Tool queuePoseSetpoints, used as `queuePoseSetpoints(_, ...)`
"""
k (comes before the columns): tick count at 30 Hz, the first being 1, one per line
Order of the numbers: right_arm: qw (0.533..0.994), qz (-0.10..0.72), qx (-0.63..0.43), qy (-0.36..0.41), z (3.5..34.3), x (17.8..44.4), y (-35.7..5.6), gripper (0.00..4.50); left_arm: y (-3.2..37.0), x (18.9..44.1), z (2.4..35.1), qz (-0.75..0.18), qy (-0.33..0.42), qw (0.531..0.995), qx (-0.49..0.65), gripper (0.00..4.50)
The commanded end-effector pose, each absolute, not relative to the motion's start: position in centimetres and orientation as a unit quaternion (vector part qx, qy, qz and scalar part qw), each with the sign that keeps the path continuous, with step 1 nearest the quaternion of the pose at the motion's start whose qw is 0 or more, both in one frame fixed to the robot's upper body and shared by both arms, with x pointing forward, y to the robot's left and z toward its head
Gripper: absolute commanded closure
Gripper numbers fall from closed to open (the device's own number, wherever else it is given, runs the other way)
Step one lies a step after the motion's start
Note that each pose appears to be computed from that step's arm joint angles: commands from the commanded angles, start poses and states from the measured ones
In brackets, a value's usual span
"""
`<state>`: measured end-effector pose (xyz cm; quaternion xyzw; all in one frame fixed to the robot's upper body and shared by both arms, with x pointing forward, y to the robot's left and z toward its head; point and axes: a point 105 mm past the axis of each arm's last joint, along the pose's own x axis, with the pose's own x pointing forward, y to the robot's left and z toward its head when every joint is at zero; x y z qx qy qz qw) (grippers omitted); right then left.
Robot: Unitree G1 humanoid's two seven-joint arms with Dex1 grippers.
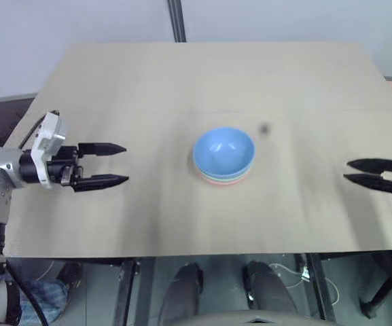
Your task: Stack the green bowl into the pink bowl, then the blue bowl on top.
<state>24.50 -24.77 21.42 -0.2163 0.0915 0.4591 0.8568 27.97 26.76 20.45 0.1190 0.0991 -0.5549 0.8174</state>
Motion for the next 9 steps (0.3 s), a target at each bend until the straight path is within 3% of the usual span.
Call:
queuePoseSetpoints(1,0.849,0.465,-0.242,0.067,22.9,24.6,-24.5,3.18,27.2,27.9,21.6,-0.554,0.093,0.815,0.141,0.0)
queuePoseSetpoints(9,0.841,0.483,-0.234,0.069,22.7,24.0,-23.4,3.18,27.1,27.6,20.9,-0.563,0.1,0.808,0.142,0.0)
